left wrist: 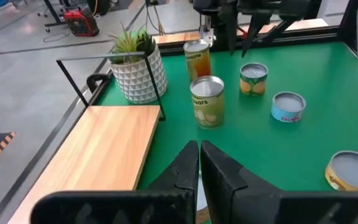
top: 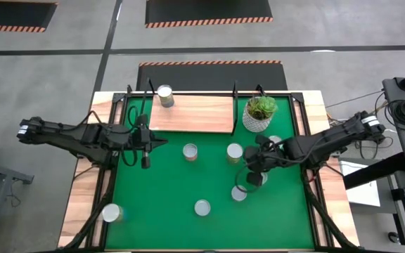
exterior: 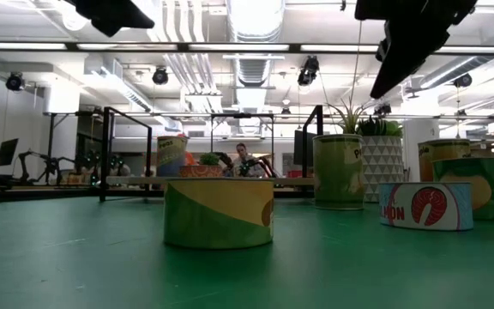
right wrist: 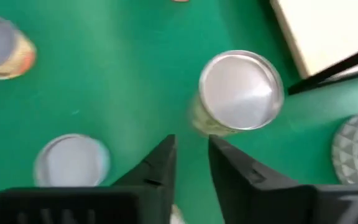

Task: Pick and place cans onto a shelf
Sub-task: Put the canned pears on the shelf

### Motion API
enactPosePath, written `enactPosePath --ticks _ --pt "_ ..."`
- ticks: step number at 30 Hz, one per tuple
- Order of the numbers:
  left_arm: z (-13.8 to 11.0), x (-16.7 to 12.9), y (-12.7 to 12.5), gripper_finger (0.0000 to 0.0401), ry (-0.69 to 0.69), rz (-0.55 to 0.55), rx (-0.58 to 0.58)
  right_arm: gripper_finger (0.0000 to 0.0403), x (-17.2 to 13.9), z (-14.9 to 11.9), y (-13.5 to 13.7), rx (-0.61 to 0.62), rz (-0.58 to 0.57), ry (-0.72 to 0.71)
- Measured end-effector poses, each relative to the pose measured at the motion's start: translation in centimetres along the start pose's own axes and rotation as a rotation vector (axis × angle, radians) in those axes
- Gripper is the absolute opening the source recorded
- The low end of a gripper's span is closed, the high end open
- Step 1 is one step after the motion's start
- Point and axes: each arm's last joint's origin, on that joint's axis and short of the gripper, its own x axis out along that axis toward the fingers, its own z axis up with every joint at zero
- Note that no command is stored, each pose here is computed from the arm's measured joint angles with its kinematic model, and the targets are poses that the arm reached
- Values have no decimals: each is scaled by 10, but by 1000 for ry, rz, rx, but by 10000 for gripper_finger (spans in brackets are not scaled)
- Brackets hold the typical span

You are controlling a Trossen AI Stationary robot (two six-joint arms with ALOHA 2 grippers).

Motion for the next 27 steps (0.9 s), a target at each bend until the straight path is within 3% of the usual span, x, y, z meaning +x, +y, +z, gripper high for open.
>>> enactPosePath --ticks 8,14,27 --pt "1 -2 1 0 -15 1 1 238 26 -10 -6 -26 -108 74" --pt "1 -3 1 0 -18 1 -1 313 45 -27 -20 -30 -146 114" --pt "1 1 0 0 -7 1 -14 318 78 -30 -29 -55 -37 -182"
